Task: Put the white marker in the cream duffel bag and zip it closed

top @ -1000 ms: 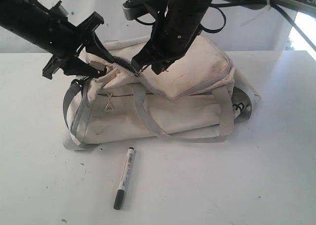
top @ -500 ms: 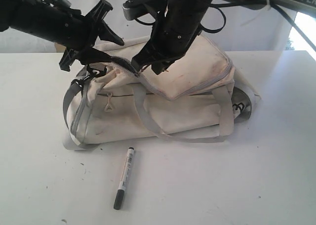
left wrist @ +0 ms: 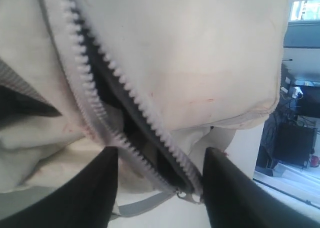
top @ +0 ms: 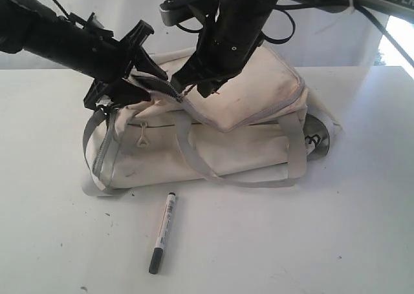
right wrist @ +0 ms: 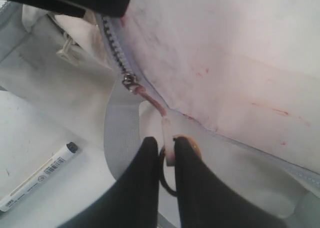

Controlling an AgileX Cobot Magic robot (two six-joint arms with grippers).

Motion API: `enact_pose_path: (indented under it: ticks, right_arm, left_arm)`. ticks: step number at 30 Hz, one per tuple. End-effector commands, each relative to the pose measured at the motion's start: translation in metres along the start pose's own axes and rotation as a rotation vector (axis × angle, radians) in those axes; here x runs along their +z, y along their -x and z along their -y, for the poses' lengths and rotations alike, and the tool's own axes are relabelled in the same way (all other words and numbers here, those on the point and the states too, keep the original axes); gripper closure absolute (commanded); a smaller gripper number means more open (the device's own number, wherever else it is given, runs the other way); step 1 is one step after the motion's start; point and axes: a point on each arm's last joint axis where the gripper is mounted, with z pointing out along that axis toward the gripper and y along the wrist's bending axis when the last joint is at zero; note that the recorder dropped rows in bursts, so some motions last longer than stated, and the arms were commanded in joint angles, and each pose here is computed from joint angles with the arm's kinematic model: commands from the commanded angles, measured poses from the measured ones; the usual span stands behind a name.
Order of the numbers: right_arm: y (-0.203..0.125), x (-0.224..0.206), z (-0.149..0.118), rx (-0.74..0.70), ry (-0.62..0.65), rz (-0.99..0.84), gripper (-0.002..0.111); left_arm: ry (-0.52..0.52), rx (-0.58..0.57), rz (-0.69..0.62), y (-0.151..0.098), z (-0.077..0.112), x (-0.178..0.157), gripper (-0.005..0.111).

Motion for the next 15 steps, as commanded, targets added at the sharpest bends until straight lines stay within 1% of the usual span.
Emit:
enact_pose_path:
  ticks: [1,4,8,11,15]
  right_arm:
    - [0.001,-0.005,0.002,-0.014,-0.012,0.02,0.108]
    - [0.001,-0.005,0.002,-0.014,-0.012,0.02,0.108]
    - [0.001,-0.005,0.002,-0.014,-0.012,0.022,0.108]
    - [0.001,-0.005,0.002,-0.014,-0.012,0.022,0.108]
    - [0.002,-0.005,0.002,-0.014,-0.015,0.033,0.108]
  left_arm:
    - [-0.029,0.017,-0.015,0.003,0.01,-0.012,0.053]
    - [-0.02,0.019,-0.018,0.003,0.008,-0.011,0.053]
    - [0.014,-0.021,-0.043,0.004,-0.003,0.0,0.053]
    - [0.003,-0.061,-0.05,0.005,-0.006,0.005,0.053]
    - [0.003,-0.07,-0.022,0.008,-0.008,0.009,0.053]
